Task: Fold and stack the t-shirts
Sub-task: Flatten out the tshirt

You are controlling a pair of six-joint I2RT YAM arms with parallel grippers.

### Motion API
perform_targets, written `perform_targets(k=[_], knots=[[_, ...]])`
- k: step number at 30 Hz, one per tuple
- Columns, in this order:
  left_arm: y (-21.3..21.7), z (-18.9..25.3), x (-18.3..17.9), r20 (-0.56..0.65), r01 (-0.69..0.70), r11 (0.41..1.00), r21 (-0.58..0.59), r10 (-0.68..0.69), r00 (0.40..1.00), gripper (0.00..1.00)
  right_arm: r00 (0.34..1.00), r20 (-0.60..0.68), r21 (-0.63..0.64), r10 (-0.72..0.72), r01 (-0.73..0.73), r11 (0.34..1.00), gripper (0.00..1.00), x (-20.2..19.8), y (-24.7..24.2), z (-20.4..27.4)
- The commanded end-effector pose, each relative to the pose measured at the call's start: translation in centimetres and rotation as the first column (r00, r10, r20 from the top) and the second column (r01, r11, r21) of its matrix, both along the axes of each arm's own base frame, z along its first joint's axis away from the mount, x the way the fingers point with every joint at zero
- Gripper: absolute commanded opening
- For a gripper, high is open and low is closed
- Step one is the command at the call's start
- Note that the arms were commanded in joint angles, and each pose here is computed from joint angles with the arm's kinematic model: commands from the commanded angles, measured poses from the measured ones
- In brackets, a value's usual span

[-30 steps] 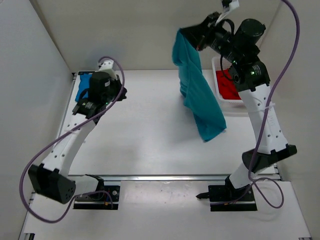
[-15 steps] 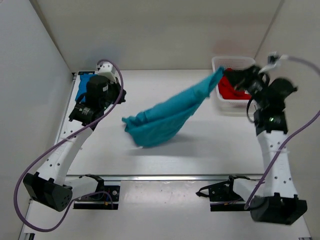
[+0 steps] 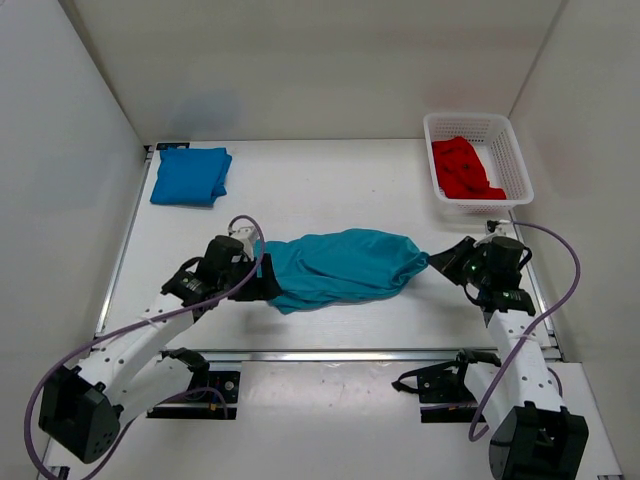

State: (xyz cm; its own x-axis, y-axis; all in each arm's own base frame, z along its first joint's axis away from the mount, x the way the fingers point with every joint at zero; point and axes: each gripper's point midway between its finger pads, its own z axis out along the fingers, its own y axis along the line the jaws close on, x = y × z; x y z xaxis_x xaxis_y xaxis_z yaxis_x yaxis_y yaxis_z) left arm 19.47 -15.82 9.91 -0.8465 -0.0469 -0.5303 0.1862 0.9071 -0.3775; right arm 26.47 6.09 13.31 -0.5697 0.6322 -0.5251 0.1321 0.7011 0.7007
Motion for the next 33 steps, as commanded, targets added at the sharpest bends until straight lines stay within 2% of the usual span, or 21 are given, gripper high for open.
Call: perform_targets(k=[1, 3, 8, 13, 16, 19, 23, 25, 27, 30, 33], knots=[[-2.4, 3.9, 3.7, 0.147, -0.023, 0.986, -0.166, 0.047, 0.988, 0.8, 0.998, 0.046, -0.056, 0.031, -0.028, 0.998, 0.0, 0.6, 0.1, 1.2], [-2.3, 3.2, 4.8, 0.159, -0.033, 0.993, -0.116, 0.052, 0.986, 0.8, 0.999, 0.031, -0.05, 0.032, -0.031, 0.998, 0.0, 0.5, 0.1, 0.8], [-2.5, 0.8, 5.7, 0.098, -0.009, 1.0, -0.018, 0.01, 0.995, 0.78, 0.999, 0.037, -0.063, 0.007, -0.005, 0.998, 0.0, 0.8, -0.6, 1.2], [-1.0, -1.9, 5.8, 0.066, -0.068, 0.996, 0.062, 0.064, 0.996, 0.76, 0.999, 0.043, -0.054, -0.003, 0.005, 0.999, 0.01, 0.9, -0.8, 1.4], [-1.9, -2.1, 6.4, 0.063, -0.042, 0.998, 0.043, 0.039, 0.997, 0.72, 0.999, 0.042, -0.056, -0.011, 0.014, 0.998, 0.0, 0.8, -0.9, 1.5], [-2.9, -2.5, 6.7, 0.056, -0.006, 0.996, 0.085, 0.002, 0.998, 0.69, 0.999, 0.04, -0.063, -0.03, 0.032, 0.998, 0.0, 0.7, -1.4, 1.4], [-2.7, -3.5, 5.6, 0.004, -0.005, 0.997, 0.072, 0.005, 1.0, 0.5, 0.998, 0.037, -0.064, -0.043, 0.046, 0.997, 0.0, 0.5, -1.7, 1.4], [-2.9, -3.1, 5.2, 0.02, 0.009, 0.999, 0.045, -0.01, 1.0, 0.34, 0.998, 0.039, -0.069, -0.049, 0.051, 0.996, 0.0, 0.5, -1.8, 1.4], [-3.7, -1.9, 5.3, 0.057, 0.035, 0.999, 0.017, -0.036, 0.998, 0.0, 0.999, 0.034, -0.064, -0.042, 0.044, 0.997, 0.0, 0.5, -1.6, 1.2], [-5.6, 2.3, 6.4, 0.153, 0.087, 0.995, -0.044, -0.079, 0.985, 0.0, 0.995, 0.091, -0.104, -0.034, 0.043, 0.994, 0.0, 1.3, -2.1, 3.1], [-6.0, 12.0, 9.7, 0.336, 0.076, 0.994, -0.079, -0.045, 0.941, 0.0, 0.981, 0.19, -0.224, -0.033, 0.076, 0.972, 0.0, 2.8, -3.4, 7.6]])
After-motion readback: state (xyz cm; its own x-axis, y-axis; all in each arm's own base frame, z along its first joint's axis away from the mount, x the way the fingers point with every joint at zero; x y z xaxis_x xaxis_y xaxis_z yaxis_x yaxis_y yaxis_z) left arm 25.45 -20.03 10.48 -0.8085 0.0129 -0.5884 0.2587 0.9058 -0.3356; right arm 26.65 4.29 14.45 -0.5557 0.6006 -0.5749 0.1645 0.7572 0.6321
